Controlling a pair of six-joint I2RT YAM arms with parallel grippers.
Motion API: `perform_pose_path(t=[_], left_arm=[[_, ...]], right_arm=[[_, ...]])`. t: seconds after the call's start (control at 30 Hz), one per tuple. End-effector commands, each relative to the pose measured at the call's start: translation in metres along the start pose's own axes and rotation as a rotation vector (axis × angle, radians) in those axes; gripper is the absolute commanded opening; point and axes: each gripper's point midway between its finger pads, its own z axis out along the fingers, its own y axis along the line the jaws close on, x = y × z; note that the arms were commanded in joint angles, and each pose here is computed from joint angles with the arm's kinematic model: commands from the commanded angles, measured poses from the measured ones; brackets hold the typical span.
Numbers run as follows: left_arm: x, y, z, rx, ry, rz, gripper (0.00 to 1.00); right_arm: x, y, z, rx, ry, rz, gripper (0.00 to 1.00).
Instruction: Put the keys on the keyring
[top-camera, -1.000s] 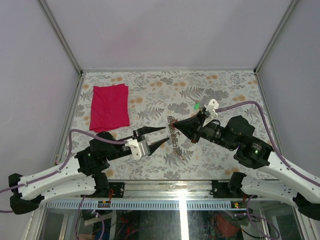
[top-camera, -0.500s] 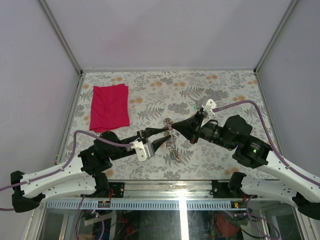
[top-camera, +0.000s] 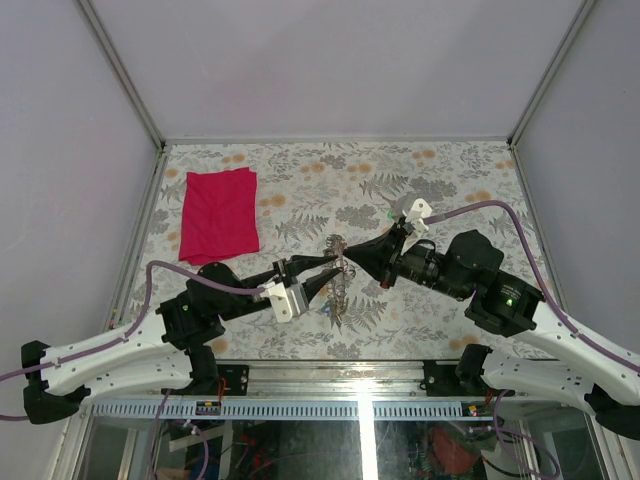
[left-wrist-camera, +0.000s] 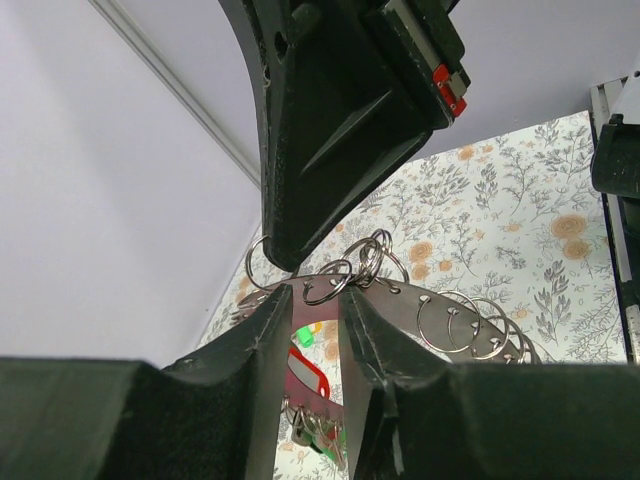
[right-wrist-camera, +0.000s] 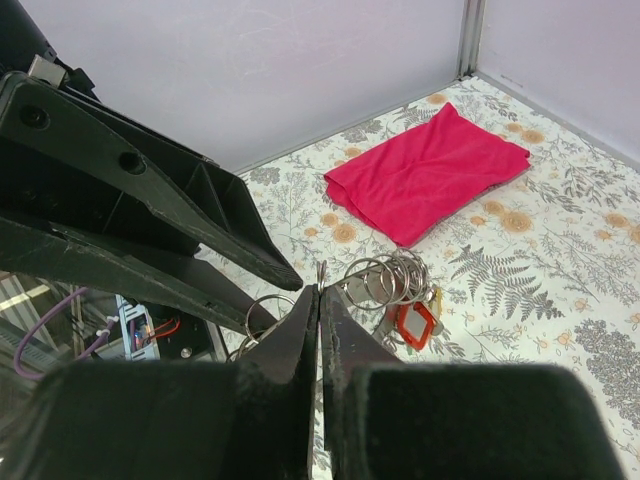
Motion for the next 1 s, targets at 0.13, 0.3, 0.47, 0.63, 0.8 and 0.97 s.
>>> perform_pose_path(t=[0.13,0.3,0.47,0.63,0.8,0.97], left_arm=[[-0.0316,0.0159,0.0019,-0.048,-0.098,0.014,0.26],[-0.0316,0.0150,0.0019,-0.043,-0.097,0.013,0.16],[-0.0313,0.0128,0.0015,-0.030,-0.092,0.004,0.02],[-0.0296,0.0124,0.0011,-0.036,-0.075,-0.062,0.00],[-0.0298,0.0123,0.0021,-0.052,-0.064,-0.185,0.00],[-0.0357,0.0082,0.0019,-0.042,-0.086,-0.284,0.00]], right_arm=[[-0.0542,0.0118,-0.0038,-0.038,-0.158,-0.007,0.00],[-0.0537,0.0120,-0.0043,-0.038,-0.156,-0.007,0.00],[-0.0542,0.0112,-0.0057,-0.033,-0.157,-0.007,0.00],[-0.0539,0.0098,-0.0070,-0.025,-0.157,-0.011,0.00],[-0.0563,0.0099,-0.0087,-0.025,-0.167,-0.014,0.00],[-0.0567,0.0103,-0.0089,-0.027,-0.167,-0.019,0.00]])
